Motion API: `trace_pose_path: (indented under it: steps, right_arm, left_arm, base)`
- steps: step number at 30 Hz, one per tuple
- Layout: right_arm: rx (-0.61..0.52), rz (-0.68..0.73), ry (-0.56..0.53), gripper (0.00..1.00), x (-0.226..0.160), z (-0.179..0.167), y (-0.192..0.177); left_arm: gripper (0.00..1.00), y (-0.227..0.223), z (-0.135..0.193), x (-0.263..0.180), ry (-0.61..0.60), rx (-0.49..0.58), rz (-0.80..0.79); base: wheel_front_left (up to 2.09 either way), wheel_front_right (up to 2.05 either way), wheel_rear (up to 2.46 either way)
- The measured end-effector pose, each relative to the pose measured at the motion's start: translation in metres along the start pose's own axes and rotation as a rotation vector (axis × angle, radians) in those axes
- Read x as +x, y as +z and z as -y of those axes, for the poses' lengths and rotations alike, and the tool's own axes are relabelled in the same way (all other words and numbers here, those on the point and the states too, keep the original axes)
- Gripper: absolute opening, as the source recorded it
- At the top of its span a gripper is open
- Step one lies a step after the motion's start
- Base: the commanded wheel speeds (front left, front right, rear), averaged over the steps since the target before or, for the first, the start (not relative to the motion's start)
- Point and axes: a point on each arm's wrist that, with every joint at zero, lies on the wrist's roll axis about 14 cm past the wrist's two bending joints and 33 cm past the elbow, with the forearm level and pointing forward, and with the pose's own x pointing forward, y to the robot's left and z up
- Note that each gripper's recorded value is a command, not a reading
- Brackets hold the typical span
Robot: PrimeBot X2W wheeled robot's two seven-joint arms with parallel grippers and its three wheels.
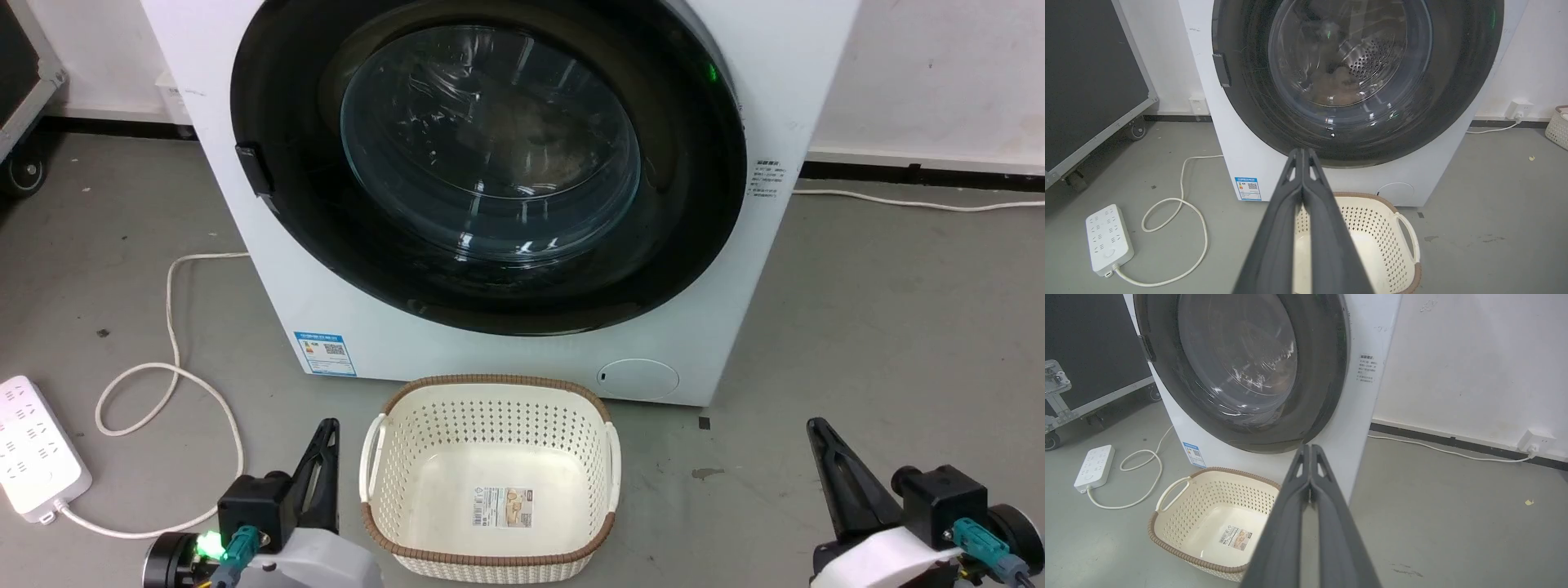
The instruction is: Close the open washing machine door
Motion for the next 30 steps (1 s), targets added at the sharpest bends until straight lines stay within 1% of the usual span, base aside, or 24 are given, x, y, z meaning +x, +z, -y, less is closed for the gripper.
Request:
trace_pose_path:
  steps: [30]
  right_arm:
    - [-0.020,-0.028,0.019,0.00,0.0050,-0.0062,0.0028]
  left_arm:
    - [0.00,0.0029,-0.0062,0.0018,0.028,0.035,-0.025]
  base:
    - [0.00,0.00,0.00]
